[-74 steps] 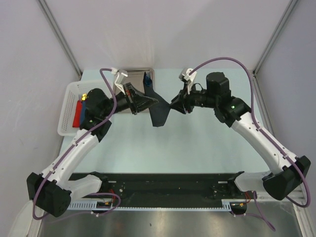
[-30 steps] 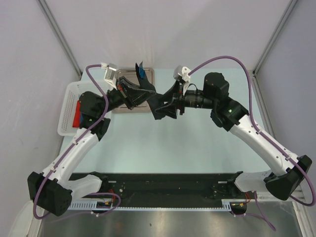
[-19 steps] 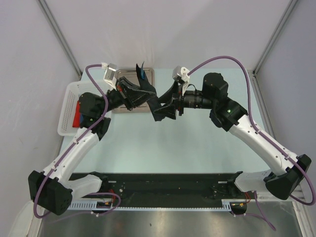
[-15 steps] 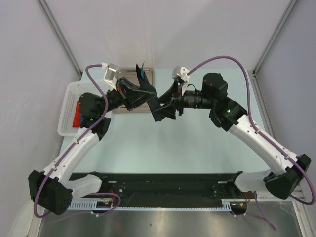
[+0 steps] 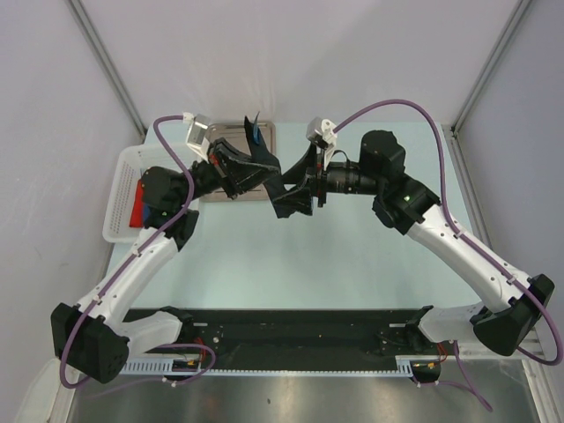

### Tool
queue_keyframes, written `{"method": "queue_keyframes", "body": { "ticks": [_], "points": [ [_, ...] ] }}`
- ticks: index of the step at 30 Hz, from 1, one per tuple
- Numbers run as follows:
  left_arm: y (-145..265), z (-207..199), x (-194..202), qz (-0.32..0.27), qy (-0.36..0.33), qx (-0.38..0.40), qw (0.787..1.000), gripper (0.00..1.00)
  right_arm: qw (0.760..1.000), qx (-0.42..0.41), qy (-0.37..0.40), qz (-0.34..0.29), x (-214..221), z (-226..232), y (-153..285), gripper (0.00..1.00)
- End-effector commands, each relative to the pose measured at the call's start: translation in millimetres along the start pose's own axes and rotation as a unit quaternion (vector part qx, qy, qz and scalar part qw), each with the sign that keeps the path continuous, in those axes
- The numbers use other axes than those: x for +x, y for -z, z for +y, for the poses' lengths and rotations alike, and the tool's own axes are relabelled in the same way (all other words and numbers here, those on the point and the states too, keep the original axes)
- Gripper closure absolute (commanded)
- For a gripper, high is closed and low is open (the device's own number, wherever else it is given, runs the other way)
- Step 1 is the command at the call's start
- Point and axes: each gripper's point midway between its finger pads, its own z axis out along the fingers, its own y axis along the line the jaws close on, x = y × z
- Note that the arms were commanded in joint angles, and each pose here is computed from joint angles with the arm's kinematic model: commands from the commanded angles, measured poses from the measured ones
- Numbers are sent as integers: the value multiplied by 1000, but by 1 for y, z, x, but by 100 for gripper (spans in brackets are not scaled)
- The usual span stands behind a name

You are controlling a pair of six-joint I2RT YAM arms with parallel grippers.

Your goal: Place the utensils on the paper napkin and roll it up

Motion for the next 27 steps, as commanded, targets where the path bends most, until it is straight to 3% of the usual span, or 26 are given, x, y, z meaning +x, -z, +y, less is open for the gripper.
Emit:
{"method": "queue_keyframes", "body": {
  "ticks": [1,11,17,20,21,24,26,27],
  "points": [
    [-6,-40,-15,-14,-31,62,998,100,999,31,-14,9,13,-15,-7,38],
    [-9,-44,-21,-21,-36,70,997,100,999,-8,-33,17,22,0,-10,41],
    [-10,-41,-22,-27,-39,67,997,100,998,-39,-40,13,18,12,-9,66],
    [-12,-35,-23,-33,-35,60,997,100,998,-52,-45,12,17,19,-10,84],
    [-13,-32,-24,-35,-35,55,997,100,998,-54,-44,11,16,20,-10,97],
    [-13,-15,-26,-39,-16,18,999,100,999,-28,-46,2,8,14,-11,100],
    [-9,1,-24,-33,4,-16,999,89,999,-11,-43,-5,2,9,-10,100],
    [-6,5,-24,-31,8,-26,999,68,999,10,-43,-11,-2,0,-9,100]
  ]
}}
